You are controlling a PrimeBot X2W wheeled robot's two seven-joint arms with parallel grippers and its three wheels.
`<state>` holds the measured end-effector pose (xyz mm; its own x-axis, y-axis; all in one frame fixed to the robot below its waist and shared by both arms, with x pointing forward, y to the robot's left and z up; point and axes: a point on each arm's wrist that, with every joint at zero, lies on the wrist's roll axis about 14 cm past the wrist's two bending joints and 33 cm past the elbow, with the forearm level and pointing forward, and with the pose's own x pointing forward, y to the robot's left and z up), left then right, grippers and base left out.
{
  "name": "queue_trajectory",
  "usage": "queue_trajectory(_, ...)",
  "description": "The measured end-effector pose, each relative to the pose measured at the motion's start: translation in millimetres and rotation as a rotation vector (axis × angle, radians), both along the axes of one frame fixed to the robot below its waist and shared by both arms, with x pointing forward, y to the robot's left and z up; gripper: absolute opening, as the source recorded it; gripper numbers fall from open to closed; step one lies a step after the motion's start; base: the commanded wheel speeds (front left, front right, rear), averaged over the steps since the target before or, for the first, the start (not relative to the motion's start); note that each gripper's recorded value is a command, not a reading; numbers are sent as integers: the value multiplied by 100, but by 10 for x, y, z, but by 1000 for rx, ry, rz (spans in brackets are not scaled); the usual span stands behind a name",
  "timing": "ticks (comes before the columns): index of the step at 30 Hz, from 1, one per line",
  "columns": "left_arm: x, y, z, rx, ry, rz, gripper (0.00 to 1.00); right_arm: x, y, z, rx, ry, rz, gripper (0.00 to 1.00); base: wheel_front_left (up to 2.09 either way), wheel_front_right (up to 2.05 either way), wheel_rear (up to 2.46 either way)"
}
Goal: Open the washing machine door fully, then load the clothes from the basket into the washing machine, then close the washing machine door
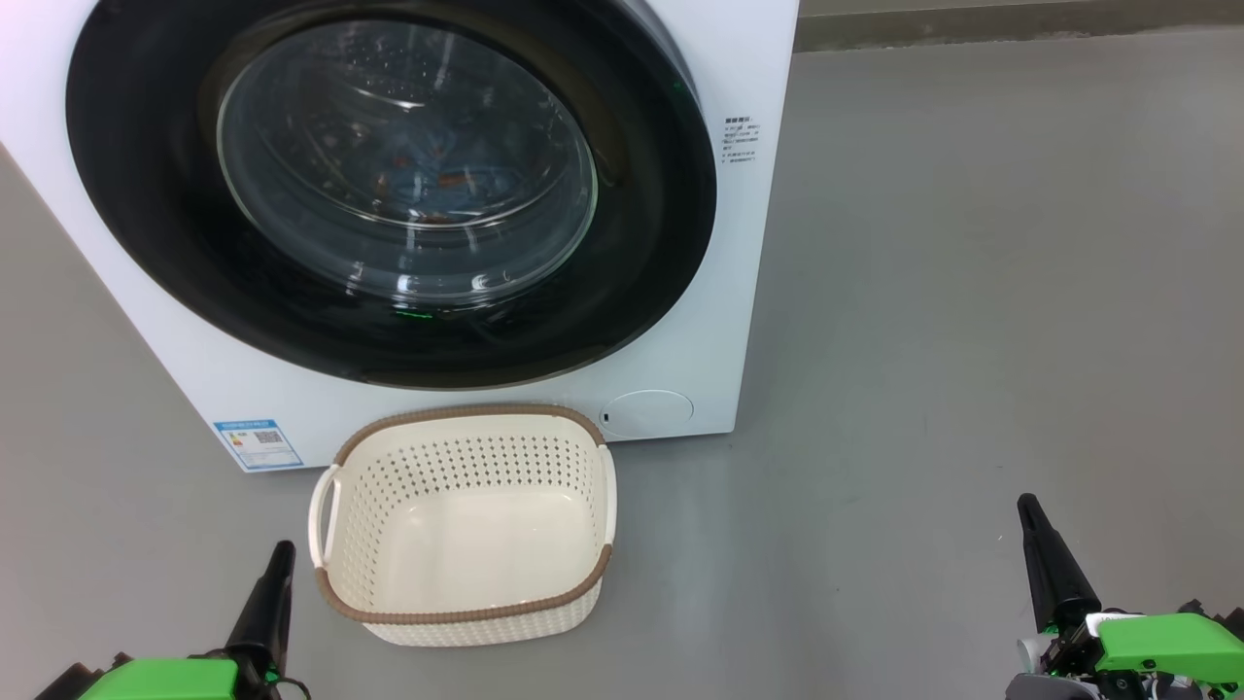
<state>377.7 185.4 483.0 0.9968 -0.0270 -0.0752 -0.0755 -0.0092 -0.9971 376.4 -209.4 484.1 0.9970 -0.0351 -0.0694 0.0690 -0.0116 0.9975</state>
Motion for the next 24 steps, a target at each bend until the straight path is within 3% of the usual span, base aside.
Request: queue_trajectory(24,0,0,0,-1,0,0,0,0,2,-1,1,0,1,0,0,0,0)
